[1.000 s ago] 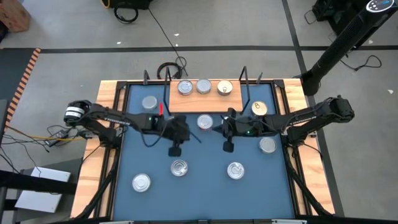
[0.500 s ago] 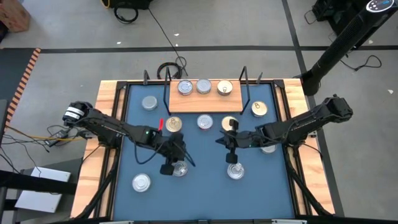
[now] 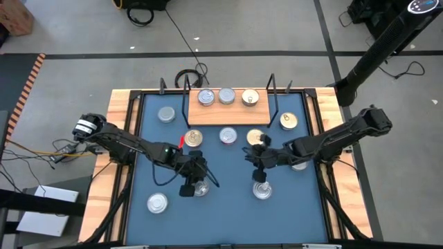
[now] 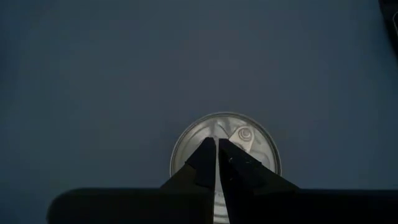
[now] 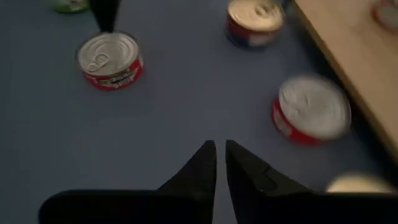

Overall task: Stack canned seafood by type on shelf
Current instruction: Stack the green tuna can on top of the other green tuna can on the shelf

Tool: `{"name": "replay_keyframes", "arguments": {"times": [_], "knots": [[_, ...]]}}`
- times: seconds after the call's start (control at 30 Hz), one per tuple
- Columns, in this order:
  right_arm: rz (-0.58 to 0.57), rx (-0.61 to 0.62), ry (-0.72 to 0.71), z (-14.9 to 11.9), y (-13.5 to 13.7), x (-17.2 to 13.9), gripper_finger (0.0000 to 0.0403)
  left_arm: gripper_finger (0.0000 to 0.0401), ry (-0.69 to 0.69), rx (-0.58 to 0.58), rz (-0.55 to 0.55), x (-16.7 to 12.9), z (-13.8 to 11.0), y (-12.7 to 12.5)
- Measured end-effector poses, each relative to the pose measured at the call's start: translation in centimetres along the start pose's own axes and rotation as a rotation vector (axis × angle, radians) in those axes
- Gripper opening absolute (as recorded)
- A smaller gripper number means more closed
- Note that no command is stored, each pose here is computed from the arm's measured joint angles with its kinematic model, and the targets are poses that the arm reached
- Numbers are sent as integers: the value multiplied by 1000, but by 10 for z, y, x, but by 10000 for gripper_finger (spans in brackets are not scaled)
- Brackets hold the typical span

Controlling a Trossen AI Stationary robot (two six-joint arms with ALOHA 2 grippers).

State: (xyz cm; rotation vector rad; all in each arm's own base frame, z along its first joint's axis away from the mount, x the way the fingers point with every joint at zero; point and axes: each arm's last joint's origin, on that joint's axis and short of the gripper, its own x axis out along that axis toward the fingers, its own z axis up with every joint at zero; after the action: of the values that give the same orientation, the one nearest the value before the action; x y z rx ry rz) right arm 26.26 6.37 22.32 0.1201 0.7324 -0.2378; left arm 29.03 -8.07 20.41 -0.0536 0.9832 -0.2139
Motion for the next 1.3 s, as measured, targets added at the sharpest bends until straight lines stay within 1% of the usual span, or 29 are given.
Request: {"name": "replay_keyframes", "arguments": {"times": [0.1,0.2,0.27,0.33,0.4,0.53,0.67,0.8,0.97,1.13,1.3], "knots": [[-66,131,139,-9,-3,-10,64,21,-11,16,1,2,-1,0],[-164,248,284,-25,-6,-18,74,7,-82,32,-30,11,-8,3],[-236,299,366,-35,-8,-23,80,4,-138,13,-81,16,-12,7],[-304,338,434,-44,-10,-28,87,5,-203,0,-97,20,-15,10],[-363,384,474,-50,-12,-33,95,4,-247,0,-102,22,-18,11],[-452,464,540,-58,-14,-41,114,3,-344,37,-112,21,-15,11],[-520,516,561,-66,-17,-44,138,3,-368,86,-60,21,-14,16],[-565,556,591,-79,-21,-41,162,3,-372,94,-24,20,-13,31],[-580,587,633,-94,-25,-36,178,3,-403,103,-46,17,-9,46],[-532,625,624,-102,-24,-28,171,3,-445,99,-63,14,-5,53],[-525,628,614,-109,-27,-25,149,3,-446,98,-64,14,-5,54]]}}
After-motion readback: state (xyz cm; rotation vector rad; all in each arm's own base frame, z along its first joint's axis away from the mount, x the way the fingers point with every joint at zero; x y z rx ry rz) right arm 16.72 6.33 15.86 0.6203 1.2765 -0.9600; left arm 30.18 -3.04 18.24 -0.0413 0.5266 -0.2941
